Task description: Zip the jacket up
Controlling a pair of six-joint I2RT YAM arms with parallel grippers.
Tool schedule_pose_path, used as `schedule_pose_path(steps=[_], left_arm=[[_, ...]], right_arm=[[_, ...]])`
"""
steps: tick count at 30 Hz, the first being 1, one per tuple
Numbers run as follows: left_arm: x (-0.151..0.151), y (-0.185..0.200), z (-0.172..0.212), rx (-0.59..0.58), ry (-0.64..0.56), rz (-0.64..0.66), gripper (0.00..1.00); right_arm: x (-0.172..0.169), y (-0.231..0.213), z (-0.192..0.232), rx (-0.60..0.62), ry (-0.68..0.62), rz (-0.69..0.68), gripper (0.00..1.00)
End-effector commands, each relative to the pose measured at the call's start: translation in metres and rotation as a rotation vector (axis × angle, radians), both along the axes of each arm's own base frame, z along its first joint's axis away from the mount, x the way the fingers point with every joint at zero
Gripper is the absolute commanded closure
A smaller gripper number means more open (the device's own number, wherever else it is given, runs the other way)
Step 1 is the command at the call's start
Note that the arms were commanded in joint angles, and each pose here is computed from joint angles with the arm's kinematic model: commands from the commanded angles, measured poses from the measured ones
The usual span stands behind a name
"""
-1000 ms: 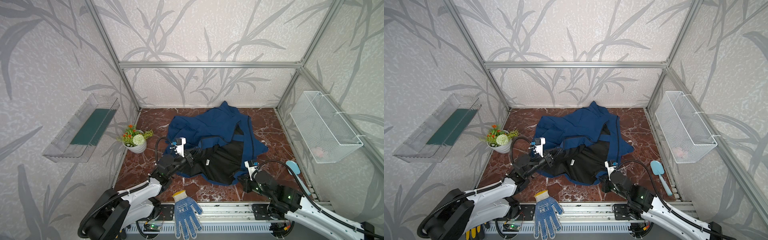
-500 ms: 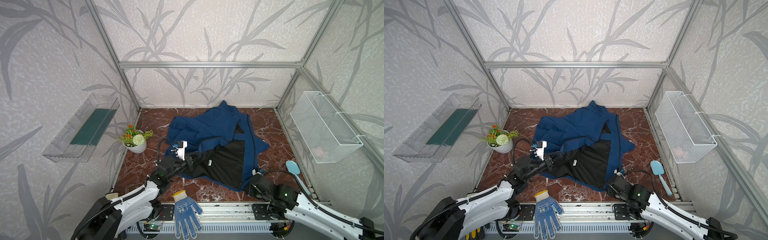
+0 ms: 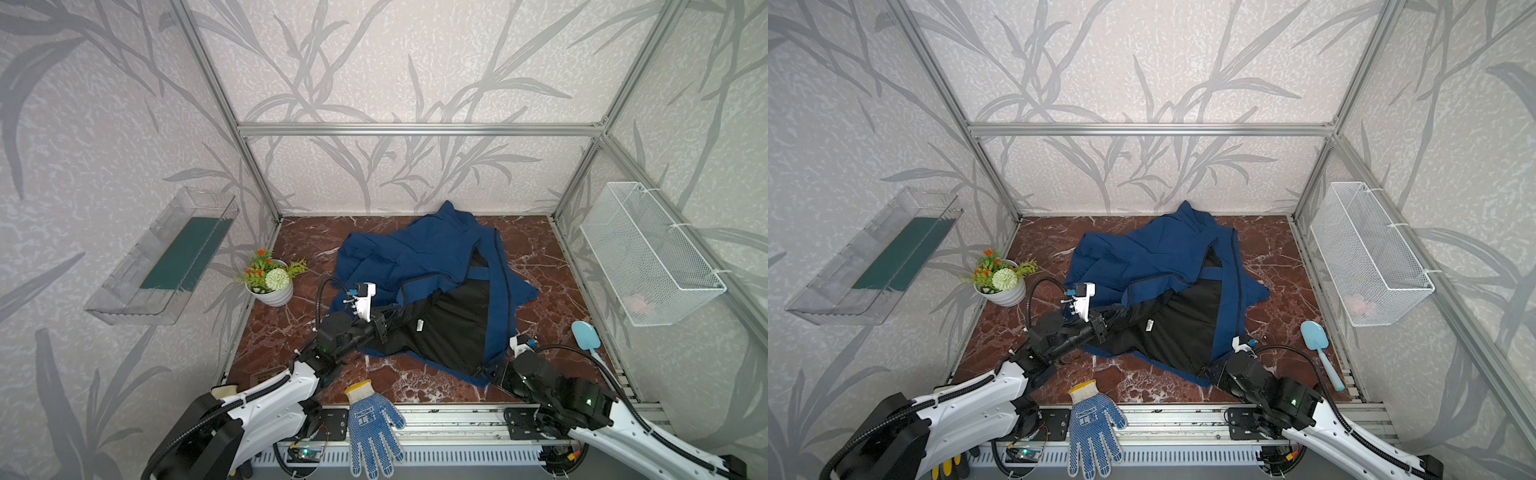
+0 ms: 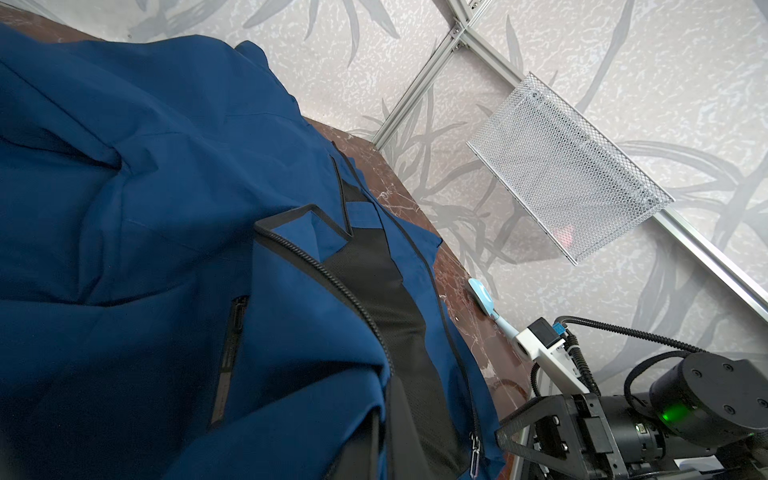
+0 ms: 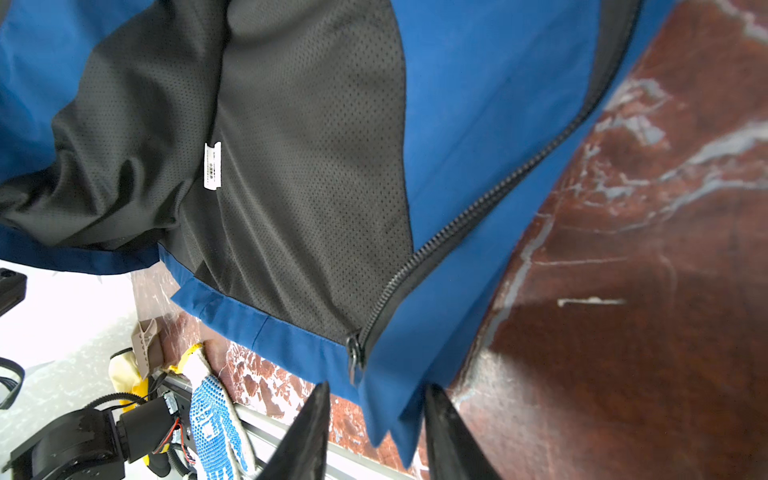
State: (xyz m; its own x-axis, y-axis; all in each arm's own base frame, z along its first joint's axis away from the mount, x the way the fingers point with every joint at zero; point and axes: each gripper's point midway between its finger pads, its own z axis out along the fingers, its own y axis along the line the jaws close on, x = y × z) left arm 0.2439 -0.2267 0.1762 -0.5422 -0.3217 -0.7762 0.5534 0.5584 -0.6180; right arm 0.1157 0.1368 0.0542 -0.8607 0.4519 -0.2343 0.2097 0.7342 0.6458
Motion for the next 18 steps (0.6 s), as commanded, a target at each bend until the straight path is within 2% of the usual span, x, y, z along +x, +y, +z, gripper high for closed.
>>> schedule_pose_path(steps=[1, 3, 6, 11, 13, 18], left_arm=[[0.002, 0.000, 0.002, 0.007, -0.014, 0.011, 1.00], [0.003, 0.000, 0.003, 0.006, -0.014, 0.011, 1.00], [0.003, 0.000, 0.005, 0.004, -0.018, 0.013, 1.00], [0.002, 0.001, 0.004, 0.012, -0.024, 0.017, 1.00], [0.002, 0.002, 0.005, 0.010, -0.025, 0.018, 1.00], [0.003, 0.001, 0.008, 0.004, -0.030, 0.018, 1.00]], right_arm=[[-0.001, 0.002, 0.000, -0.006, 0.001, 0.013, 0.68], [-0.004, -0.004, -0.008, -0.039, 0.036, -0.003, 0.69], [-0.011, -0.013, -0.025, -0.089, 0.101, -0.026, 0.64], [-0.007, -0.010, -0.036, -0.078, 0.101, -0.048, 0.63], [-0.006, -0.009, -0.035, -0.079, 0.094, -0.045, 0.68], [-0.001, -0.004, -0.023, -0.055, 0.037, -0.017, 0.99]])
